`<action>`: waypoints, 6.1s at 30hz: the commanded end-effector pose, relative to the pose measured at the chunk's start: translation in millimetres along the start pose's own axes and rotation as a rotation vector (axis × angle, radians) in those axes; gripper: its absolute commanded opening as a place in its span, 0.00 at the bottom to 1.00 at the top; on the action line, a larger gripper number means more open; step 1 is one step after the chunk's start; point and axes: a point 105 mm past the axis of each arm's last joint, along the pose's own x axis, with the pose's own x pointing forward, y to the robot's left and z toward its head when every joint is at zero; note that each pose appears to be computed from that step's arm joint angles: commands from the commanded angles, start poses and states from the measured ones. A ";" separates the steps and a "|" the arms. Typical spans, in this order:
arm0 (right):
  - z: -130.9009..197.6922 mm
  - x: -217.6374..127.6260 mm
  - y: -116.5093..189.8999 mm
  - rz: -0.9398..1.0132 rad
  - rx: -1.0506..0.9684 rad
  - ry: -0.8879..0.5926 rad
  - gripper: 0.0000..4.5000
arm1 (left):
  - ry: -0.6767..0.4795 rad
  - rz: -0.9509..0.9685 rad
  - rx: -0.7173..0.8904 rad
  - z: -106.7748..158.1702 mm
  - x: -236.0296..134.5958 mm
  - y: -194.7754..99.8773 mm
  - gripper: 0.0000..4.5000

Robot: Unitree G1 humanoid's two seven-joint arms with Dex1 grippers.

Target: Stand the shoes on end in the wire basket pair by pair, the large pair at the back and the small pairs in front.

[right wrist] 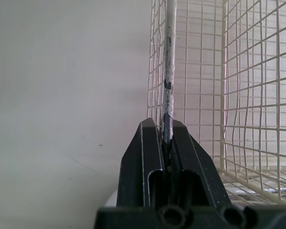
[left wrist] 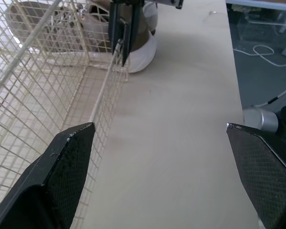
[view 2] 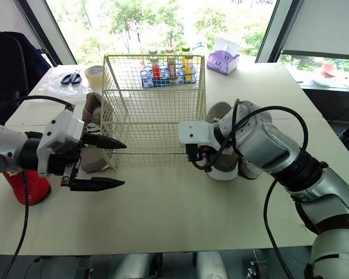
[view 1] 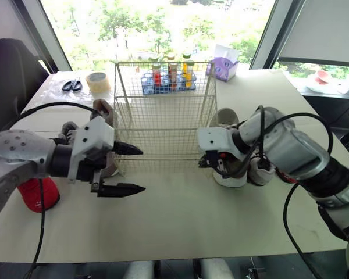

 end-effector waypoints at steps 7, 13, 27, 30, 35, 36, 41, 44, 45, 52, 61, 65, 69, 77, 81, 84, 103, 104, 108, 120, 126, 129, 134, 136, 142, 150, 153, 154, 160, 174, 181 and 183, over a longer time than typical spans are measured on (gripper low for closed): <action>9.4 0.2 11.4 0.027 -0.046 -0.025 0.01 | -0.017 0.007 0.037 1.0 4.8 2.5 1.00; 9.0 -0.4 10.0 0.013 -0.055 -0.027 0.35 | -0.018 0.001 0.036 1.2 5.5 2.2 1.00; 52.4 -123.7 -29.8 -0.464 0.276 -0.598 0.67 | -0.386 0.082 -0.296 5.4 -3.5 26.9 1.00; 6.2 -172.7 -39.8 -0.870 0.447 -0.863 0.73 | -0.504 0.089 -0.420 8.3 -0.3 19.8 1.00; -62.1 -141.7 -1.7 -1.082 0.710 -0.853 0.99 | -0.507 0.072 -0.620 -13.3 18.5 -9.4 1.00; -71.8 -128.9 10.1 -1.092 0.750 -0.824 0.99 | -0.490 0.092 -0.643 -20.8 21.2 -15.0 1.00; -91.7 -96.5 43.0 -1.173 0.851 -0.750 0.99 | -0.424 0.216 -0.637 -37.8 25.8 -33.1 1.00; -83.3 -75.7 55.1 -1.112 0.874 -0.763 0.99 | -0.347 0.285 -0.636 -52.2 30.4 -43.2 1.00; -79.1 -69.7 58.7 -1.088 0.874 -0.767 0.99 | -0.343 0.313 -0.649 -56.3 30.2 -44.9 1.00; -79.6 -28.2 64.4 -1.036 0.907 -0.712 0.99 | -0.324 0.371 -0.599 -60.9 43.8 -61.3 1.00; -105.0 -5.7 34.2 -1.100 0.909 -0.638 0.99 | -0.250 0.296 -0.506 -60.2 48.4 -62.0 1.00; -109.0 8.1 25.9 -1.077 0.923 -0.575 0.99 | -0.260 0.299 -0.493 -53.7 50.6 -52.2 1.00; -127.3 33.0 34.2 -1.002 0.958 -0.412 0.72 | -0.257 0.305 -0.470 -47.8 51.9 -39.2 1.00; -136.7 10.3 29.3 -1.108 0.937 -0.385 0.11 | -0.291 0.239 -0.513 -38.1 50.8 -35.9 1.00; -133.2 -40.9 8.2 -1.358 0.842 -0.435 0.11 | -0.310 0.130 -0.605 -37.0 49.0 -48.0 1.00; -120.8 -90.0 -11.4 -1.575 0.759 -0.524 0.11 | -0.317 0.063 -0.659 -37.0 43.5 -50.3 1.00; 45.7 -242.4 -49.8 -1.183 -0.123 -0.948 0.11 | -0.615 0.227 -0.344 87.6 -93.1 72.5 1.00; 52.0 -240.3 -47.8 -1.128 -0.166 -0.934 0.11 | -0.629 0.279 -0.326 90.0 -104.0 85.3 1.00; 65.8 -235.9 -43.6 -1.010 -0.250 -0.935 0.11 | -0.634 0.377 -0.296 87.8 -122.6 115.6 1.00; 85.8 -181.1 -21.4 -0.679 -0.346 -0.920 0.11 | -0.642 0.242 -0.362 66.3 -94.0 131.3 1.00; 83.5 -168.6 -22.0 -0.700 -0.413 -0.811 0.11 | -0.601 0.047 -0.338 68.6 -77.3 105.4 1.00; 83.3 -167.2 -21.0 -0.706 -0.425 -0.804 0.11 | -0.608 0.038 -0.352 66.9 -77.4 105.0 1.00; 87.7 -160.8 -7.3 -0.649 -0.466 -0.811 0.11 | -0.629 0.039 -0.393 66.5 -72.1 113.2 1.00; 90.5 -160.4 -3.4 -0.636 -0.479 -0.819 0.10 | -0.621 0.028 -0.403 64.6 -66.8 113.6 0.95; 90.4 -158.5 0.6 -0.623 -0.476 -0.814 0.10 | -0.632 0.001 -0.444 61.8 -58.5 114.9 0.41; 85.5 -168.2 -7.7 -0.694 -0.333 -0.885 0.10 | -0.698 -0.007 -0.443 71.8 -60.7 113.9 0.16; 39.4 -190.4 -23.5 -0.770 0.121 -1.148 0.38 | -0.795 0.027 -0.473 73.2 -67.7 111.6 0.16; 24.6 -194.8 -25.3 -0.797 0.229 -1.200 0.46 | -0.813 0.042 -0.483 71.4 -68.7 110.7 0.16; -20.9 -204.9 -8.0 -0.733 0.836 -1.838 1.00 | -1.071 0.156 -0.520 79.0 -61.0 104.7 0.16; 68.1 -97.6 -16.3 -0.354 0.886 -1.741 1.00 | -1.275 0.200 -0.718 79.2 -14.0 79.9 0.16; 78.4 -93.6 -30.0 -0.375 0.869 -1.759 1.00 | -1.231 0.160 -0.742 74.6 0.4 67.2 0.16; 76.3 -91.7 -36.0 -0.408 0.873 -1.750 1.00 | -1.232 0.132 -0.753 73.7 1.7 62.1 0.16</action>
